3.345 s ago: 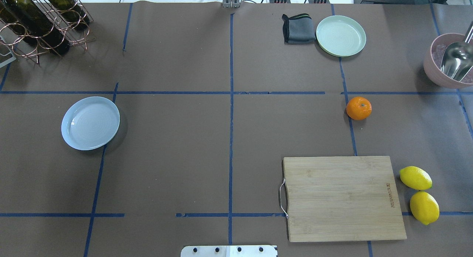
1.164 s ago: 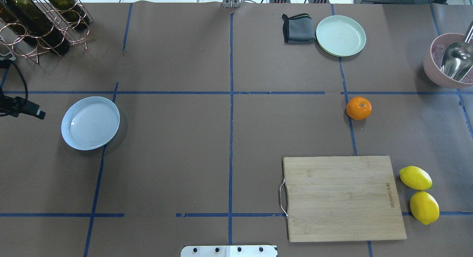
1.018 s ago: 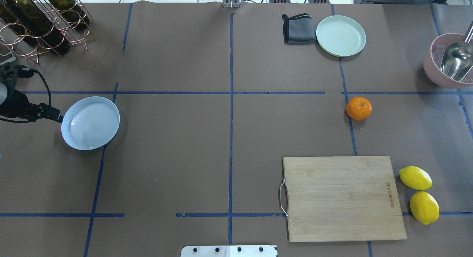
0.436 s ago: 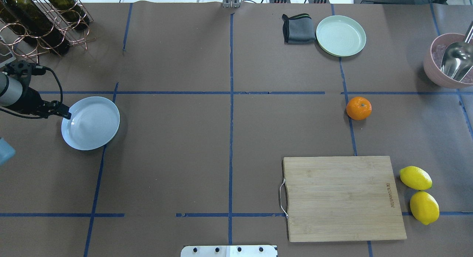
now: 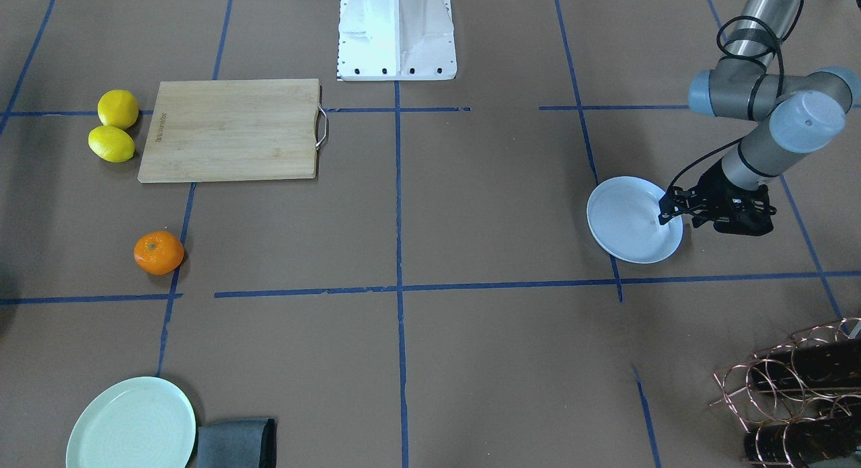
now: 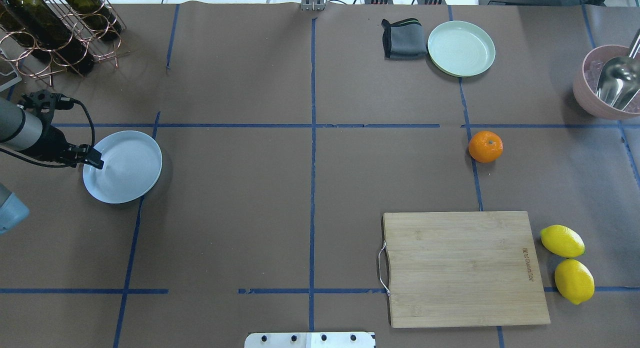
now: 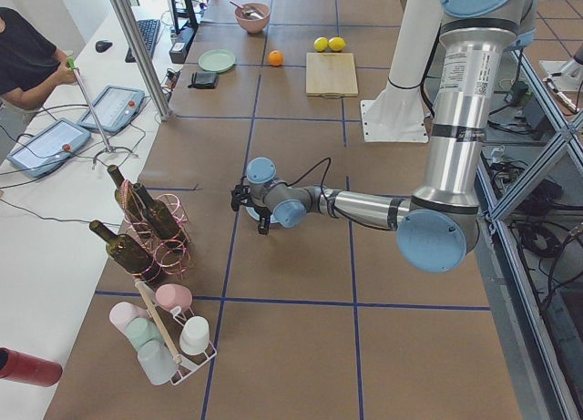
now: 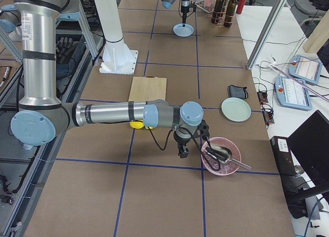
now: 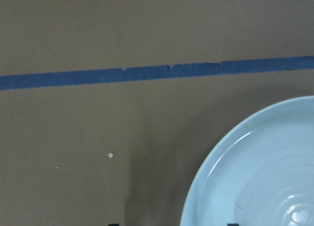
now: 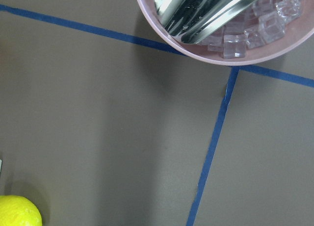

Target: Pick orange to plate

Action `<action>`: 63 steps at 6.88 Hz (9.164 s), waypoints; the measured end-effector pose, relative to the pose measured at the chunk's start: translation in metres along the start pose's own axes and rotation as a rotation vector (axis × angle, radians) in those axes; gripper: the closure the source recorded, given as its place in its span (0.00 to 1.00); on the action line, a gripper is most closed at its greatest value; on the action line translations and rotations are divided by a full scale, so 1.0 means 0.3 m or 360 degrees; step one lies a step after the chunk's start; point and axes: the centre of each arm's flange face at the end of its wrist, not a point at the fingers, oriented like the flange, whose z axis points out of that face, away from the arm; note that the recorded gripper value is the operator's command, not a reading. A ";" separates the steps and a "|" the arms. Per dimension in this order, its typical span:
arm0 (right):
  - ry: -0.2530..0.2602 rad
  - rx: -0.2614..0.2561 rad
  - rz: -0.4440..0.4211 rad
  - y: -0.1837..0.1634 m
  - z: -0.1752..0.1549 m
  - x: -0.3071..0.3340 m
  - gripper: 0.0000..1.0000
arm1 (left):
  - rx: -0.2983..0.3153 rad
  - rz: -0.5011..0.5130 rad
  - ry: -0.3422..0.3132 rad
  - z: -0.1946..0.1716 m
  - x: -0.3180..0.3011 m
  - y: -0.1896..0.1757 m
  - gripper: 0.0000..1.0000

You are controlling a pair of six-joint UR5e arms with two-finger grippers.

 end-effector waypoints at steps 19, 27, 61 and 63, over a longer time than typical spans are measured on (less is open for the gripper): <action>-0.0051 -0.0028 -0.0084 -0.191 0.042 -0.436 0.00 | 0.0051 -0.0544 0.0560 0.000 1.362 0.031 0.33; 0.0137 0.0325 0.0292 -0.436 0.443 -1.061 0.00 | 0.0053 -0.0565 0.0598 -0.040 1.369 0.046 0.00; -0.0193 0.0330 0.0472 -0.390 -0.038 -1.347 0.00 | 0.0389 0.0282 0.0216 -0.467 0.194 0.013 0.00; -0.0004 0.0292 0.0251 -0.337 -0.130 -0.894 0.00 | 0.0410 0.0453 0.0037 -0.560 -0.144 0.037 0.00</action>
